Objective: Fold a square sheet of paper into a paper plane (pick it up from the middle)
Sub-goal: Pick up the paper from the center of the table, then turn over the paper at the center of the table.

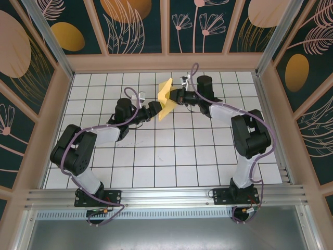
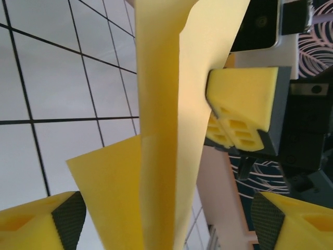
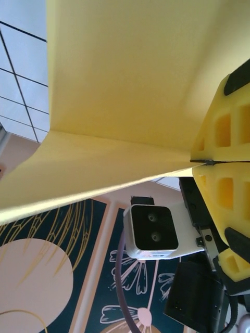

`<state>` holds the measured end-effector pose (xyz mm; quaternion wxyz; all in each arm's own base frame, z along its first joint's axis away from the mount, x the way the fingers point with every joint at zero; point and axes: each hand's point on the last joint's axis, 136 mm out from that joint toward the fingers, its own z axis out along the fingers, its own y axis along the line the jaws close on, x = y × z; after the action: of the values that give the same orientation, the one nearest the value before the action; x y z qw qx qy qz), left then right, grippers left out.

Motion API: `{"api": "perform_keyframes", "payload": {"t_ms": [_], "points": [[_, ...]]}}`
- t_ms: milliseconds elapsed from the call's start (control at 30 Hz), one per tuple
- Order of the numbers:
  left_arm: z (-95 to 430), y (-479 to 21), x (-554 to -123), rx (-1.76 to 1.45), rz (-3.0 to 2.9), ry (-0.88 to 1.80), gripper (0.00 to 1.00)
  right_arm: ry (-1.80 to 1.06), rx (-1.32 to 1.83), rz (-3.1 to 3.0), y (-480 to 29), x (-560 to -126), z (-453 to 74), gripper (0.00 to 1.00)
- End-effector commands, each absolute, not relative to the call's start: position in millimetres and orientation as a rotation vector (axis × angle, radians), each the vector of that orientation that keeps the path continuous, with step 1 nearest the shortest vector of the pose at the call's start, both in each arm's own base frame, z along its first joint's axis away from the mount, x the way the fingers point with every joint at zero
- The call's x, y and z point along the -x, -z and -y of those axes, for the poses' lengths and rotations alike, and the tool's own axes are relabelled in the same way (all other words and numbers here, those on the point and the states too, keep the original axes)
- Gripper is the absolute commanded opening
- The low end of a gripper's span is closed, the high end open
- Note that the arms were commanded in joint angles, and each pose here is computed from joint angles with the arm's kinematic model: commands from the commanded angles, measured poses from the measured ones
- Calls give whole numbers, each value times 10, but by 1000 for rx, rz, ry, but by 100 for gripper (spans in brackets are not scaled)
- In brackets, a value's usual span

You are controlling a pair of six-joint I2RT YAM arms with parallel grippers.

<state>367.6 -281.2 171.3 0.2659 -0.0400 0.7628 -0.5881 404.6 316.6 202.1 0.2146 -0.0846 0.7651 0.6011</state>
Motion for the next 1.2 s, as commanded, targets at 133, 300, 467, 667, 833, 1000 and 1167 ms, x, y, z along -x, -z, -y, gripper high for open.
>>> {"api": "perform_keyframes", "payload": {"t_ms": [133,300,467,667,833,1000,1167], "points": [[2816,-1974,-3646,69,-1952,1666,58,-1727,284,-2083,-2127,-3943,-3212,5],[2783,-1949,-3662,94,-1948,1642,50,-1721,267,-2092,-2097,-3945,-3186,5],[2772,-1940,-3687,109,-1947,1630,38,-1723,270,-2099,-2070,-3934,-3183,5],[2773,-1947,-3714,106,-1944,1619,20,-1706,267,-2119,-2025,-3916,-3169,6],[2754,-1907,-3729,96,-1961,1574,8,-1600,233,-2136,-2040,-3981,-3037,19],[2677,-1752,-3824,39,-2071,1348,5,-1286,89,-2182,-1969,-4138,-2621,47],[2286,-1446,-4007,-35,-2262,784,7,-934,-89,-2179,-1890,-4164,-2057,62]]}}
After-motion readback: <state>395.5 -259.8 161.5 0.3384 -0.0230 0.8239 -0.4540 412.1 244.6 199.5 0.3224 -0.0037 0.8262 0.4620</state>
